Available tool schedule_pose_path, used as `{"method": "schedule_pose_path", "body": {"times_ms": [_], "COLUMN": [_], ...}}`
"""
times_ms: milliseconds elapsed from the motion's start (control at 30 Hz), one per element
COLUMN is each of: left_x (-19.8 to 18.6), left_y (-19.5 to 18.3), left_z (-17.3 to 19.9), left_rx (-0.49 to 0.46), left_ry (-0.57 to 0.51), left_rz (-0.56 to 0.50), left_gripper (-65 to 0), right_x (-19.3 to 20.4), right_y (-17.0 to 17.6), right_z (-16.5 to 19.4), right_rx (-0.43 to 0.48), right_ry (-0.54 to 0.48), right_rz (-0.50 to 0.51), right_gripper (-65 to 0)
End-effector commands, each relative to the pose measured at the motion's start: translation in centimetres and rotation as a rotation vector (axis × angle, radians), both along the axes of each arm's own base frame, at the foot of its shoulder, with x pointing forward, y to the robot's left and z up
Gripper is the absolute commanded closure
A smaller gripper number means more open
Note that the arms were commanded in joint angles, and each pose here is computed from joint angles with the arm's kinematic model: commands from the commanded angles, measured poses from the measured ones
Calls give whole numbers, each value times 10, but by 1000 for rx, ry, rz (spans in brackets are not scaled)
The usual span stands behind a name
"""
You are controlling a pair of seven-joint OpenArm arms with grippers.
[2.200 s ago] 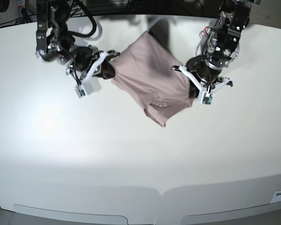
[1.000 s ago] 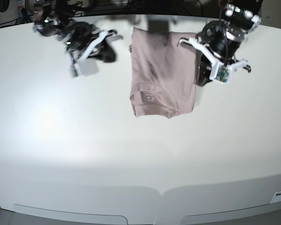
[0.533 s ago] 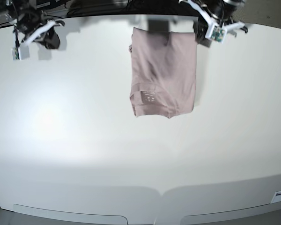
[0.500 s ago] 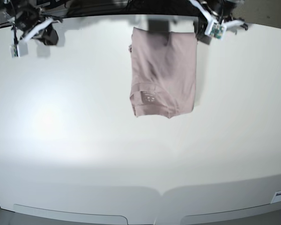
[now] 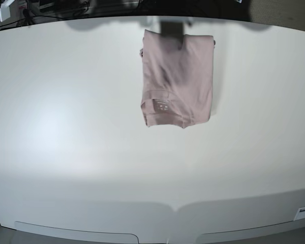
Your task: Fold the T-shirt properly
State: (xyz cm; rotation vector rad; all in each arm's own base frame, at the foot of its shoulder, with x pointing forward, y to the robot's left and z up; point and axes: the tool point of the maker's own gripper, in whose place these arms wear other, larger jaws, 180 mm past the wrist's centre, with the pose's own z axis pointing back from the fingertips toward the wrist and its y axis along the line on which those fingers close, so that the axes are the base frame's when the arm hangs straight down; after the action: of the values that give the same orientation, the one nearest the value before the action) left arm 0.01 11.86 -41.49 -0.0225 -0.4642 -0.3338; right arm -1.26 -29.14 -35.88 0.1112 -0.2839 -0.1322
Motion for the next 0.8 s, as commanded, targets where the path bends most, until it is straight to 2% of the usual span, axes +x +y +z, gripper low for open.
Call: {"method": "schedule_pose_path", "body": {"times_ms": [0, 200, 367, 433, 567, 767], "left_x": [-11, -65, -92, -99, -105, -105], "left_y": [3, 23, 40, 49, 58, 71], "left_z": [-4, -48, -73, -90, -128, -179], "left_rx": [11, 42, 66, 64, -6, -37], "left_ry": [22, 125, 138, 176, 264, 342], "left_rz": [-6, 0, -6, 17, 69, 127], "left_gripper": [0, 0, 0, 0, 0, 0], "right_x": [-12, -71, -114, -129, -147, -144], "right_y": [-3, -10, -16, -15, -14, -5], "right_z": [-2, -40, -74, -87, -113, -162], "right_rx": [-10, 18, 5, -7, -9, 39], "right_ry": [30, 173, 242, 257, 277, 350], "right_rz": [-12, -164, -240, -247, -232, -184], "right_gripper": [0, 0, 0, 0, 0, 0]}}
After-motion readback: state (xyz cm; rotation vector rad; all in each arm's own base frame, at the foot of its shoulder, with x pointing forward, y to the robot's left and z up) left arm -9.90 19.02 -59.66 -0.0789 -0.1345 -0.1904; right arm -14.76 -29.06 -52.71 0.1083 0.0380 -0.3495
